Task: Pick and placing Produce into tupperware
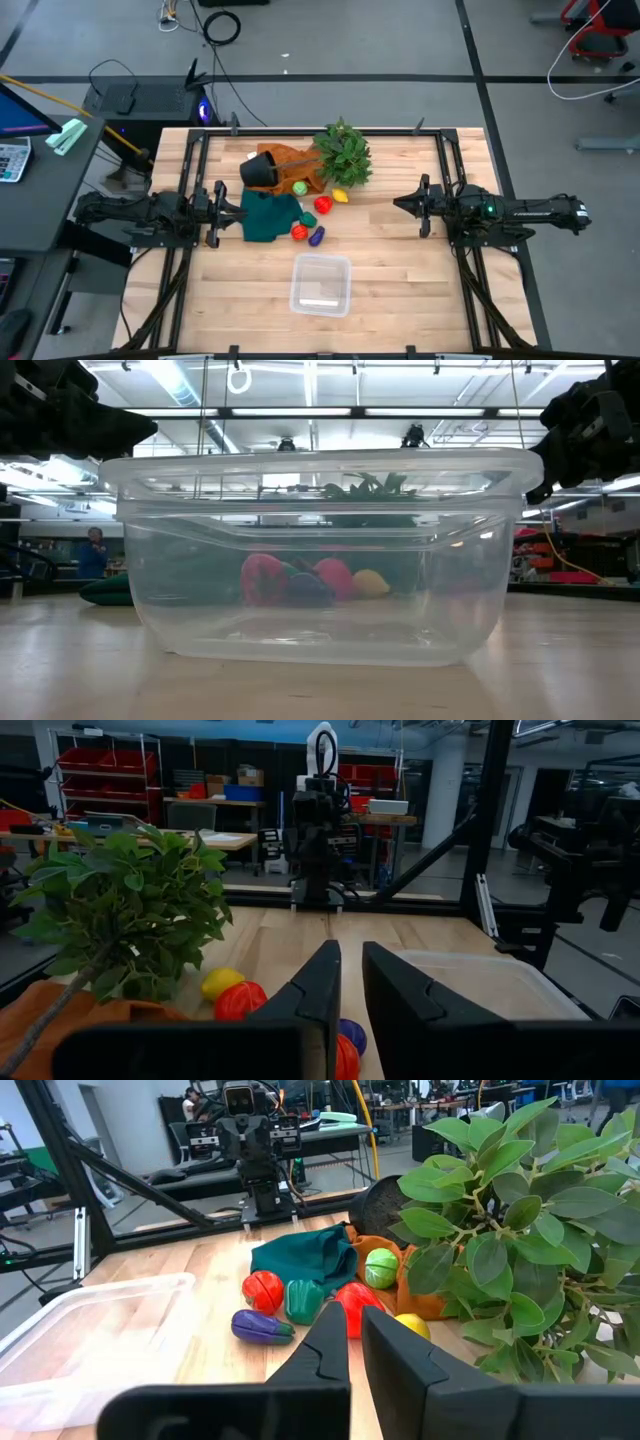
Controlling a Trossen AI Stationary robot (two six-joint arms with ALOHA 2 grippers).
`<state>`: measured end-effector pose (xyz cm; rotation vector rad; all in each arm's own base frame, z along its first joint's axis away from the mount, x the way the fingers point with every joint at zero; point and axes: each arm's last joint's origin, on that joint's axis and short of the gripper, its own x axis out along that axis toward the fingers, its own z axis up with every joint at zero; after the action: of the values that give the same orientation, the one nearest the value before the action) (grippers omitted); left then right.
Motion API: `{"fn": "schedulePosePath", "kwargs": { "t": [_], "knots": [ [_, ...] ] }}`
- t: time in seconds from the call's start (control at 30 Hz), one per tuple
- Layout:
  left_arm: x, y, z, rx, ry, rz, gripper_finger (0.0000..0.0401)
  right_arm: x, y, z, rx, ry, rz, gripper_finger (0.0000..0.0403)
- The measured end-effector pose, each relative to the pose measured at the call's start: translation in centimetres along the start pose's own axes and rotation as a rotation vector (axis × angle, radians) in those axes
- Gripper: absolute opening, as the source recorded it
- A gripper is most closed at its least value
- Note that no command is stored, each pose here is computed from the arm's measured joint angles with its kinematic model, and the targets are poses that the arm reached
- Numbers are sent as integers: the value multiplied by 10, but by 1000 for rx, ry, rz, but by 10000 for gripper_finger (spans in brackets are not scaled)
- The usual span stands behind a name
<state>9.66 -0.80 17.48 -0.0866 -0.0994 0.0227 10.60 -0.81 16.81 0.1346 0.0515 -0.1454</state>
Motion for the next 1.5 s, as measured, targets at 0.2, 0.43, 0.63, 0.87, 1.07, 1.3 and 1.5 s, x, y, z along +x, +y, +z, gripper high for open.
{"fn": "schedulePosePath", "kwargs": {
  "t": [0.2,0.43,0.63,0.87,1.07,1.3,1.5],
  "knots": [
    [0,0,0,0,0,0,57,0,0,0,0,1,0,0],
    [0,0,0,0,0,0,61,0,0,0,0,1,0,0],
    [0,0,0,0,0,0,54,0,0,0,0,0,0,0],
    [0,0,0,0,-1,0,51,0,0,0,0,0,0,0],
    [0,0,0,0,0,0,59,0,0,0,0,0,0,0],
    [0,0,0,0,-1,0,55,0,0,0,0,0,0,0],
    [0,0,0,0,-1,0,52,0,0,0,0,0,0,0]
  ]
}}
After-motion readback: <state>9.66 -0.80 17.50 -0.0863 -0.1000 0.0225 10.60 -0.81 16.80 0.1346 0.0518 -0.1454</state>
